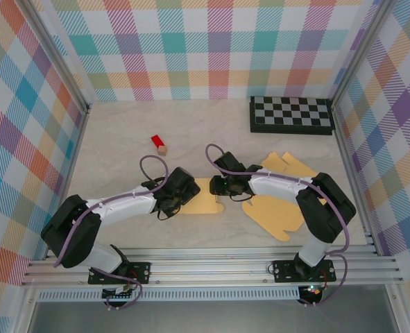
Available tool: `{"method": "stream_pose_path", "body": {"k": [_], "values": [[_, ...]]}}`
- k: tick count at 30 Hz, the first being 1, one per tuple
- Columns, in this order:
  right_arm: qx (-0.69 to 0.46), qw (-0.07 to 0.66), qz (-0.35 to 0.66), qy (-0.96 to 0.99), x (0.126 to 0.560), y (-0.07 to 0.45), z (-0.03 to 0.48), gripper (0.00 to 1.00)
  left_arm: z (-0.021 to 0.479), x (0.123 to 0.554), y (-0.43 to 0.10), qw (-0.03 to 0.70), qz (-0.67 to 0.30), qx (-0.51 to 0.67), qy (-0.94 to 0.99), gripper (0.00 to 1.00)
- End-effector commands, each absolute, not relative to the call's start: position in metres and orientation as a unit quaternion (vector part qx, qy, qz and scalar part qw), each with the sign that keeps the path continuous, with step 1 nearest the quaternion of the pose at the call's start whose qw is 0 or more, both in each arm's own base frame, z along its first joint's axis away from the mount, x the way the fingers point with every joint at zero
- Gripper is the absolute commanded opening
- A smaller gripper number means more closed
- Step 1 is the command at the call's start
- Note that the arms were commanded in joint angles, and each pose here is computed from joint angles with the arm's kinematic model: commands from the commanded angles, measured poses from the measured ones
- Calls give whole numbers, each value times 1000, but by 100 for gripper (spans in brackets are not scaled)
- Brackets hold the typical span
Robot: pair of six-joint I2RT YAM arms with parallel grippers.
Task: Fold the paper box
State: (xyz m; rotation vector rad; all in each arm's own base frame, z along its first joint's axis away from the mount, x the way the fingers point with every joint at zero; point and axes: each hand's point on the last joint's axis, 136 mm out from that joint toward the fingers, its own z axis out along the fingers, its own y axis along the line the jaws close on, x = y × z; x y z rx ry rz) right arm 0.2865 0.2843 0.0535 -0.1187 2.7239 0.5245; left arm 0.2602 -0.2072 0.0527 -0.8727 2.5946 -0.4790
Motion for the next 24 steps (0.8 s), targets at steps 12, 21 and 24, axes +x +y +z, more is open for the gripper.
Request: {"method": "stream_pose_path", "body": {"k": [12,21,24], "values": [[-50,170,184,967,279,279,52,40,48,266,-208,195,-160,-309,917,100],[-54,172,192,965,276,279,62,44,35,266,-208,182,-140,-311,922,100],[-55,175,201,962,276,281,71,45,30,264,-205,181,-131,-312,924,100]]}}
